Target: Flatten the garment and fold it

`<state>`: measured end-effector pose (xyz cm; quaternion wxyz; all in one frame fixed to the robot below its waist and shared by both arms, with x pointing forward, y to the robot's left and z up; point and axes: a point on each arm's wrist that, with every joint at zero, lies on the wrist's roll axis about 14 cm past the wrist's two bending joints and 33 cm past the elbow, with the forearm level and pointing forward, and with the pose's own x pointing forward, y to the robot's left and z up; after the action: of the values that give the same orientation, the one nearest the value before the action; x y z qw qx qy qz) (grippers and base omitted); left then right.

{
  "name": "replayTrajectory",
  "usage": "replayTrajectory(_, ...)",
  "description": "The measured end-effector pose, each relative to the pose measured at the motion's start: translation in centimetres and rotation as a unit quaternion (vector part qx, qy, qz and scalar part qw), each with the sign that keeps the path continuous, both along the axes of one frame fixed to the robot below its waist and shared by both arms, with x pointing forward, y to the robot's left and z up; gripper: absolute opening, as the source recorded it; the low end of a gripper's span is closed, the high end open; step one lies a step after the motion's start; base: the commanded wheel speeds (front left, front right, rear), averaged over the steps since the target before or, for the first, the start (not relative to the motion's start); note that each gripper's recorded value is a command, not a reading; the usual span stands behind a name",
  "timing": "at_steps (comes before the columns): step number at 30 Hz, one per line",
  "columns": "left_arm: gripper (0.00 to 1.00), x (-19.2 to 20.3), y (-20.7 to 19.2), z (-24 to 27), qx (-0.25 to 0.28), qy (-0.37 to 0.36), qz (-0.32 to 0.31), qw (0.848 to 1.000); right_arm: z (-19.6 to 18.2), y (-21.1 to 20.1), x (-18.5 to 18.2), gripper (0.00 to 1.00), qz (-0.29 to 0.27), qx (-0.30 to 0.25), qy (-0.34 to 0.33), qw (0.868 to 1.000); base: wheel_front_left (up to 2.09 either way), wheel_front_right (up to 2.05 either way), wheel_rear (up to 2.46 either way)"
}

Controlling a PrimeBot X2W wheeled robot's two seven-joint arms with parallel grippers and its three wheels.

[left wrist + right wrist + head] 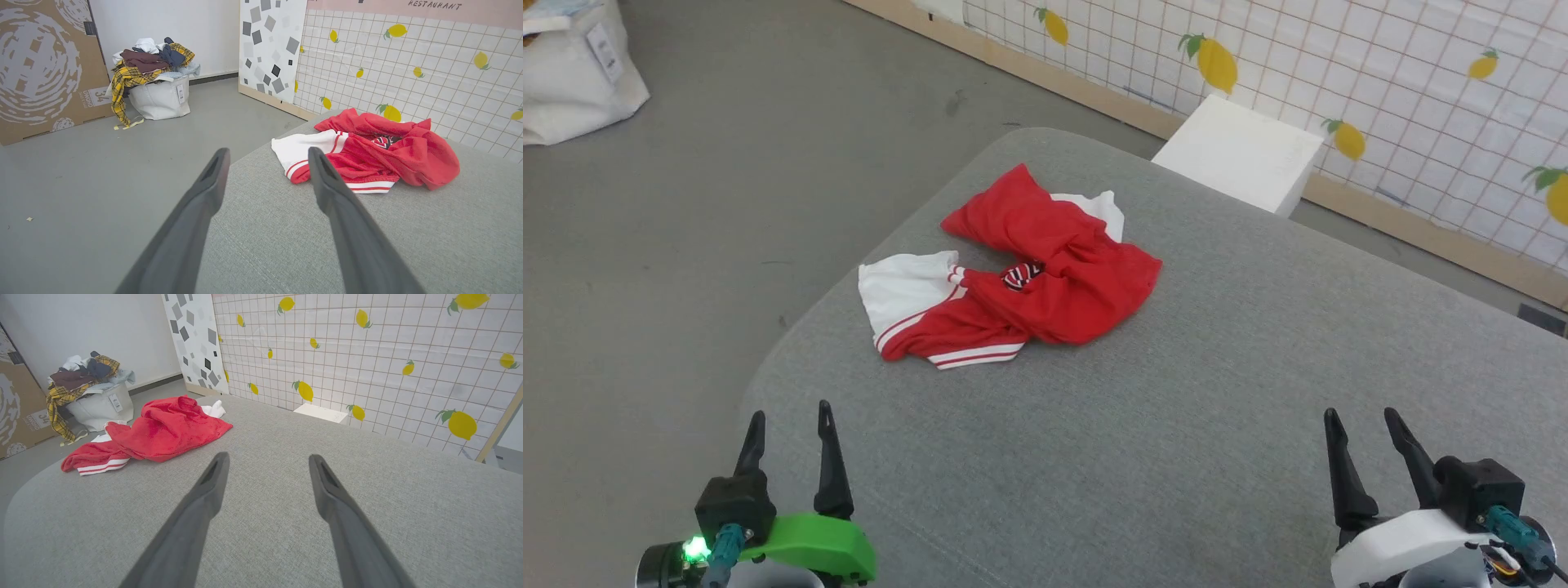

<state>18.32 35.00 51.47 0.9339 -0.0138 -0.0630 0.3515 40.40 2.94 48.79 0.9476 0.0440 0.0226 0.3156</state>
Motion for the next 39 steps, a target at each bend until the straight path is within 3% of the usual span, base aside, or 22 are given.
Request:
replayTrajectory(13, 1.00, -0.3, -0.1, -0.2, 0.002, 0.004, 0.003, 1.000, -0.4, 0.2, -0.5, 1.00, 0.007, -0.004, 0.005, 1.000, 0.00, 0.00, 0.00)
replayTrajectory(19, 1.00, 1.5, -0.6, -0.6, -0.007, 0.010, -0.034, 0.999, -0.5, 0.3, -0.5, 1.00, 0.009, -0.003, 0.010, 1.000, 0.00, 0.00, 0.00)
replayTrajectory(27, 1.00, 10.5, 1.4, 6.4, 0.036, -0.033, -0.110, 0.993, -0.4, -0.4, 1.1, 1.00, -0.003, -0.014, 0.006, 1.000, 0.00, 0.00, 0.00)
replayTrajectory(30, 1.00, 14.2, 2.8, 7.8, 0.018, -0.028, -0.128, 0.991, -0.3, -1.0, 2.1, 1.00, -0.014, -0.020, 0.003, 1.000, 0.00, 0.00, 0.00)
replayTrajectory(31, 1.00, 18.2, 3.5, 7.5, -0.028, 0.001, -0.147, 0.989, -0.6, -2.3, 3.2, 1.00, -0.033, -0.029, 0.006, 0.999, 0.00, 0.00, 0.00)
replayTrajectory(35, 1.00, 23.1, 2.8, 5.1, -0.092, 0.077, -0.178, 0.977, -1.8, -4.7, 4.3, 1.00, -0.066, -0.042, 0.019, 0.997, 0.00, 0.00, 0.00)
replayTrajectory(39, 1.00, 26.8, 0.7, 0.6, -0.169, 0.182, -0.211, 0.946, -3.2, -7.1, 5.2, 1.00, -0.098, -0.053, 0.035, 0.993, 0.00, 0.00, 0.00)
